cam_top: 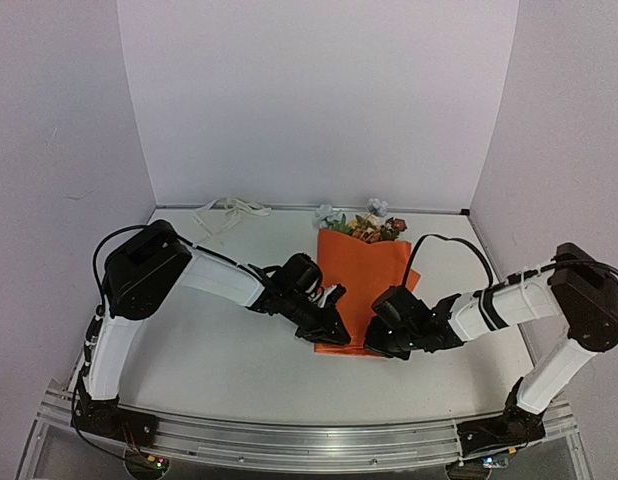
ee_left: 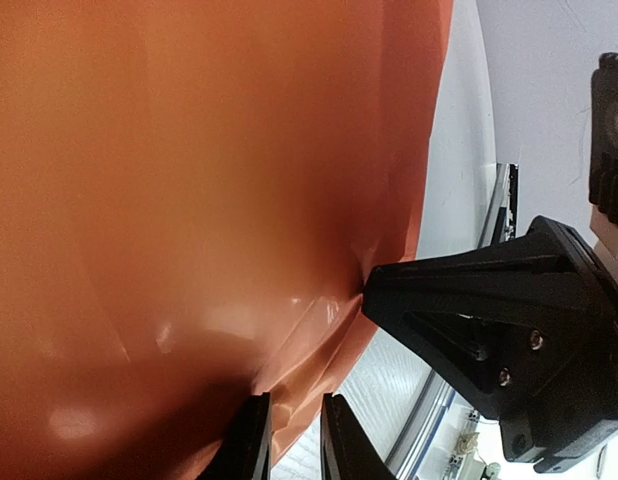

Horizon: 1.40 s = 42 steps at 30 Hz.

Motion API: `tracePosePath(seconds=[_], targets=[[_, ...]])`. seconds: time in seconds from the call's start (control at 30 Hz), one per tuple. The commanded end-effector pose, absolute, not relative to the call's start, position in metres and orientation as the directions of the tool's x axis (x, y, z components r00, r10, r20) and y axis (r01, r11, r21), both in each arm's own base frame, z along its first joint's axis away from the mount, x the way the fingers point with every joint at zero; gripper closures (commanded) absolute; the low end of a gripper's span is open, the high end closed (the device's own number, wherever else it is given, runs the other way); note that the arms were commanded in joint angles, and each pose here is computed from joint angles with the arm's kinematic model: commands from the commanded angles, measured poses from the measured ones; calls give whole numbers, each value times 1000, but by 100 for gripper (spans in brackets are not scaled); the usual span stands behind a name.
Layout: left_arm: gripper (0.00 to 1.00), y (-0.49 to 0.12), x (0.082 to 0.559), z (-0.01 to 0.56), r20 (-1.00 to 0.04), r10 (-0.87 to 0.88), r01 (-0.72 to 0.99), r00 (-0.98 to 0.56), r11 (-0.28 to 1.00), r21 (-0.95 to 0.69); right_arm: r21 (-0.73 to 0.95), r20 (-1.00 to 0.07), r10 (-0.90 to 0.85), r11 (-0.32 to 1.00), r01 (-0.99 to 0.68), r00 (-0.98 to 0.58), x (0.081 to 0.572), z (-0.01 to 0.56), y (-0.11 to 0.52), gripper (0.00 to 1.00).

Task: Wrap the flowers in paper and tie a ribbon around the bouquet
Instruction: Press the fold line on the folded bouquet.

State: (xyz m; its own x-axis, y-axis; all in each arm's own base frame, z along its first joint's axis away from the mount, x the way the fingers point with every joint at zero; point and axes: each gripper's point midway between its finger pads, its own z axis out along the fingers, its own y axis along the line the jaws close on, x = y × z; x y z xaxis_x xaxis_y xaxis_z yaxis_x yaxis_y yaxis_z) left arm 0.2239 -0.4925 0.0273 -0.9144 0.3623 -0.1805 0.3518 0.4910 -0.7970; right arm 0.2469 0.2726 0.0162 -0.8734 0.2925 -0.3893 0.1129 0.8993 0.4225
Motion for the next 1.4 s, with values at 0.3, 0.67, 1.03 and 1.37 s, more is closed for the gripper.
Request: tracePosePath(seconds=[0.3,0.67,1.03,1.37], targets=[[81,-468,219,27,-210,359,386,-909,540,-748,422,-377,337,892,164,-863,246,1,264,97],[81,-441,212,21,-183,312,335,-932,555,-761,403,-361,344,896,188,-867,240,-10,257,98],[78,-434,217,46,-211,279,332,-937,517,-789,405,-345,339,895,187,-875,237,-16,257,100],[80,-415,212,34,-164,268,290,-949,541,-789,399,-337,335,897,189,-880,236,-20,258,100]])
